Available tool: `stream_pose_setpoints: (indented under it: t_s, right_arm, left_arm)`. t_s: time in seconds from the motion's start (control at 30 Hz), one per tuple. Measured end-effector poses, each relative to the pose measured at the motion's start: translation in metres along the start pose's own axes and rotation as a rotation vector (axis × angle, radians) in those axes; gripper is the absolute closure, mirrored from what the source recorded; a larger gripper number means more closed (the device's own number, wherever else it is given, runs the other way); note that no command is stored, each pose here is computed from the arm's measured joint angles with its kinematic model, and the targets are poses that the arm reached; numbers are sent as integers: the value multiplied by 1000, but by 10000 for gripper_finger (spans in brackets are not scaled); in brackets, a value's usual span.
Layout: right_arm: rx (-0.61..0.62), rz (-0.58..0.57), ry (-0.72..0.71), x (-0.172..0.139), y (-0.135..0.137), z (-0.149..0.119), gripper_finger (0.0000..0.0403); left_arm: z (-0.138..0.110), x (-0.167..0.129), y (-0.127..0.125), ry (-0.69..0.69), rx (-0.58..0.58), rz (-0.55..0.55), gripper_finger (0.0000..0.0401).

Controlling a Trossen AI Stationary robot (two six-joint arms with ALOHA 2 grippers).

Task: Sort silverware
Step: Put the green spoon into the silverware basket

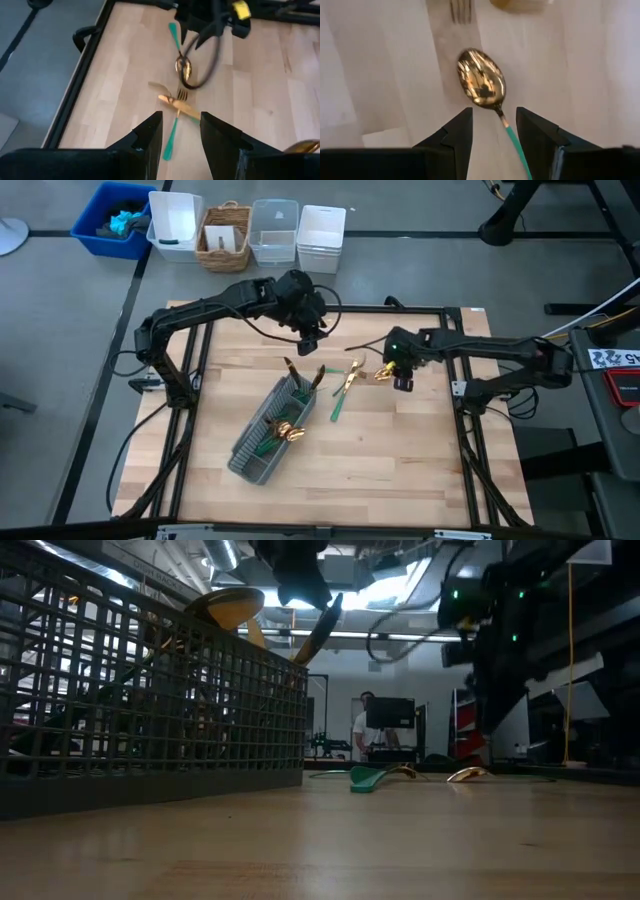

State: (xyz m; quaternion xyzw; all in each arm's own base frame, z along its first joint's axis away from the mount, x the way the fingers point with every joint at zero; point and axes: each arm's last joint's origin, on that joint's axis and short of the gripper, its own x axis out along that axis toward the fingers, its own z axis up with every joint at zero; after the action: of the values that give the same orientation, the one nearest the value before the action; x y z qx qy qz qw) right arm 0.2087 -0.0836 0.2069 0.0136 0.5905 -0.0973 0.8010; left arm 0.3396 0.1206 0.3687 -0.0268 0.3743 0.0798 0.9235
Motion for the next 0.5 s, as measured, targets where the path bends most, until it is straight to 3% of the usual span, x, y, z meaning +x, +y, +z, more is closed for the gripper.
stream_pose_setpoints:
  t_s: [0.27,0.5]
  right_arm:
    - [85,37,64,30,-19,-18,251]
    - [31,39,39,50,-18,-22,251]
  left_arm:
    - [-1,-1,5,2,46,-32,278]
    - [-5,-7,26,-27,12,-109,278]
